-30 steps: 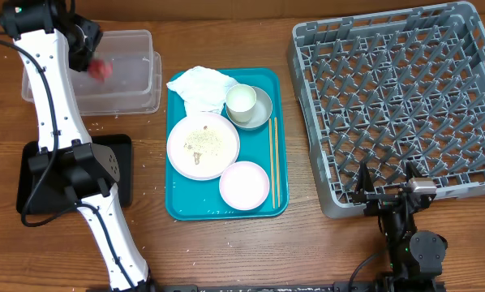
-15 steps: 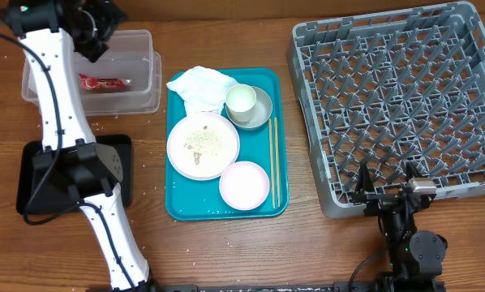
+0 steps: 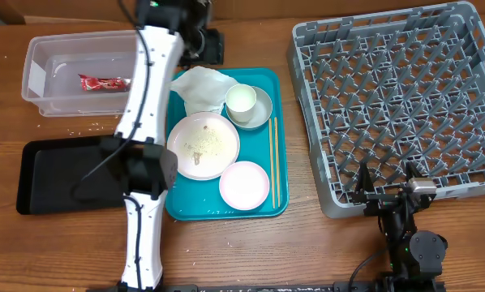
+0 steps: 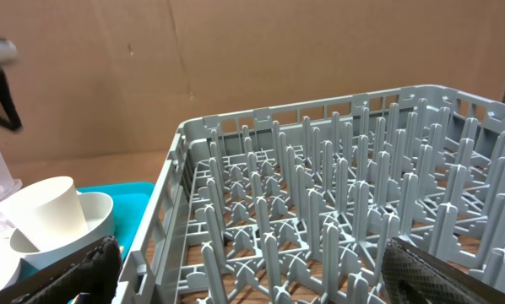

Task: Sort waste into correct bins and load items into the dishwasher
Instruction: 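Return the left gripper to the tray and grasp the white napkin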

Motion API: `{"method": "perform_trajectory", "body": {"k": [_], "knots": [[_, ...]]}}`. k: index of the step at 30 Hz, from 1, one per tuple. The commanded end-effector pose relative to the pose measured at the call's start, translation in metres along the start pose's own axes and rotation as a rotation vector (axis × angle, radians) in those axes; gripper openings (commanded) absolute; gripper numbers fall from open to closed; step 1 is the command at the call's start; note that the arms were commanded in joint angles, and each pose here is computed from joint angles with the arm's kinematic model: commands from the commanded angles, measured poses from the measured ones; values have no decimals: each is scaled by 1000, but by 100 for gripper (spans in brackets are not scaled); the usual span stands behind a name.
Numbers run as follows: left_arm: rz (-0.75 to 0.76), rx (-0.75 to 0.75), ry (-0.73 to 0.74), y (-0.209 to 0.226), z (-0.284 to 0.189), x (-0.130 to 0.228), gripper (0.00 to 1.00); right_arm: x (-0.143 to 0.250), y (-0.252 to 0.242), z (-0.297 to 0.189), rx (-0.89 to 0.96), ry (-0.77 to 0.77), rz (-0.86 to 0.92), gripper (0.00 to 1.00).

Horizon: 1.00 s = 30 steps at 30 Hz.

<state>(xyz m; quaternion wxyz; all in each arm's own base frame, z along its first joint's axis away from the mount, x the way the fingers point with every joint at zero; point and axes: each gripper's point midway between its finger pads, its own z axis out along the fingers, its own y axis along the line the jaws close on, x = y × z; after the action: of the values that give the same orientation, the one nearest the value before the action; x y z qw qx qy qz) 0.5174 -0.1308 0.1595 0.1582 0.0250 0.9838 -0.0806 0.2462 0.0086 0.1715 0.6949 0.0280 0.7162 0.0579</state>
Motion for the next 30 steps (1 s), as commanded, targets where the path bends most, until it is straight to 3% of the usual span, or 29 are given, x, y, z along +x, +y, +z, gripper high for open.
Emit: {"method": "perform_trajectory", "body": {"k": [1, 13, 17, 20, 24, 30], "knots": [[21, -175, 75, 32, 42, 13, 64, 2, -3, 0, 12, -4, -3, 100], [-65, -179, 240, 46, 121, 47, 60, 2, -3, 0, 12, -4, -3, 100], [-74, -183, 270, 45, 131, 56, 53, 2, -3, 0, 12, -4, -3, 100], [-76, -183, 268, 45, 131, 55, 38, 2, -3, 0, 12, -4, -3, 100], [-82, -184, 274, 47, 128, 56, 4, 2, -3, 0, 12, -4, -3, 100], [-114, -123, 209, 42, 91, 35, 4, 2, -3, 0, 12, -4, -3, 100]]}}
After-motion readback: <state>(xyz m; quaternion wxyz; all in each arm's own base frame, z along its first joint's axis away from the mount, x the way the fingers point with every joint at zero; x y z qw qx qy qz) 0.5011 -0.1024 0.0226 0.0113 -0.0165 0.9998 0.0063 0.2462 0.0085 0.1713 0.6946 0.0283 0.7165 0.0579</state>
